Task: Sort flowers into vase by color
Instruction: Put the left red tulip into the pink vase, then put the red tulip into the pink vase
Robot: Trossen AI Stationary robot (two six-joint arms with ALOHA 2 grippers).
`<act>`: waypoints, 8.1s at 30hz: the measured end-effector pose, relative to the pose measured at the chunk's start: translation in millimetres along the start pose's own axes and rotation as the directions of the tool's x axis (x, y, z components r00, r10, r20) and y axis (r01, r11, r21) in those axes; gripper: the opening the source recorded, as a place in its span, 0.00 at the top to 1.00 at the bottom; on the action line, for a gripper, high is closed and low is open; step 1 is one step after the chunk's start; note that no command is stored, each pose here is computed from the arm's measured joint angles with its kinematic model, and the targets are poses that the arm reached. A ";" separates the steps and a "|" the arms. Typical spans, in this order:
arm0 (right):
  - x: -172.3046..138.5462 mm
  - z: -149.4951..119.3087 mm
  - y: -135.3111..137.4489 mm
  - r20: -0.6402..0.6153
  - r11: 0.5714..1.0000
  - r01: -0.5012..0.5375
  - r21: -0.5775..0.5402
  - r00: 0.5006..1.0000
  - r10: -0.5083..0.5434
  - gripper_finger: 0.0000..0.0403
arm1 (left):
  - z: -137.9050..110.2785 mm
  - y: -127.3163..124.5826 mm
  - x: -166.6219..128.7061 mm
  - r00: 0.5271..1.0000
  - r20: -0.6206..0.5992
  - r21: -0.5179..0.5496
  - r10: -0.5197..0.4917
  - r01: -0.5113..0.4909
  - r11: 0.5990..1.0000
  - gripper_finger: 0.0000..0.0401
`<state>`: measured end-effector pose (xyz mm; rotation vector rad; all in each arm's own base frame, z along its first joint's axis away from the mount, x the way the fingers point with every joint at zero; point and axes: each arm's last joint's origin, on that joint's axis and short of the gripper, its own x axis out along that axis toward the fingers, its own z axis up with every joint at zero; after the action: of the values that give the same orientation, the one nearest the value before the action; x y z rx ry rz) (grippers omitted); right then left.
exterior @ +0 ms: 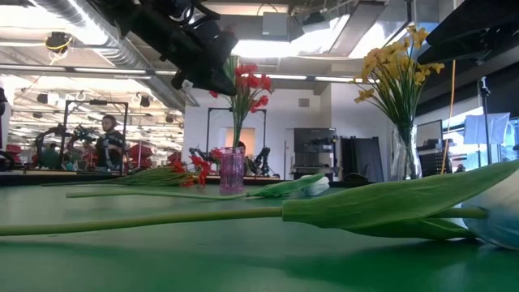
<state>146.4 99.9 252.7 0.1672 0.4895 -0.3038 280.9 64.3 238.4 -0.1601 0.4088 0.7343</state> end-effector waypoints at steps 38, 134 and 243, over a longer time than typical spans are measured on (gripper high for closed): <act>0.0 -0.4 -0.6 0.002 1.000 0.009 -0.005 1.000 -0.009 0.37 | 15.0 -6.6 4.5 0.989 -0.148 0.066 0.022 -0.013 0.998 0.99; 0.0 -0.6 -1.5 0.010 1.000 0.026 -0.009 1.000 -0.026 0.37 | 2.3 1.6 7.7 0.994 0.064 -0.146 -0.085 0.094 0.985 0.99; -1.5 -8.4 7.1 -0.252 0.968 -0.245 0.053 0.935 0.250 0.37 | -81.8 -69.1 -95.1 0.845 -0.518 0.112 -0.133 0.221 0.969 0.71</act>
<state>143.8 108.8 246.7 0.2878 0.7156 -0.0387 239.3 -68.2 203.6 -0.2302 0.9478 0.4611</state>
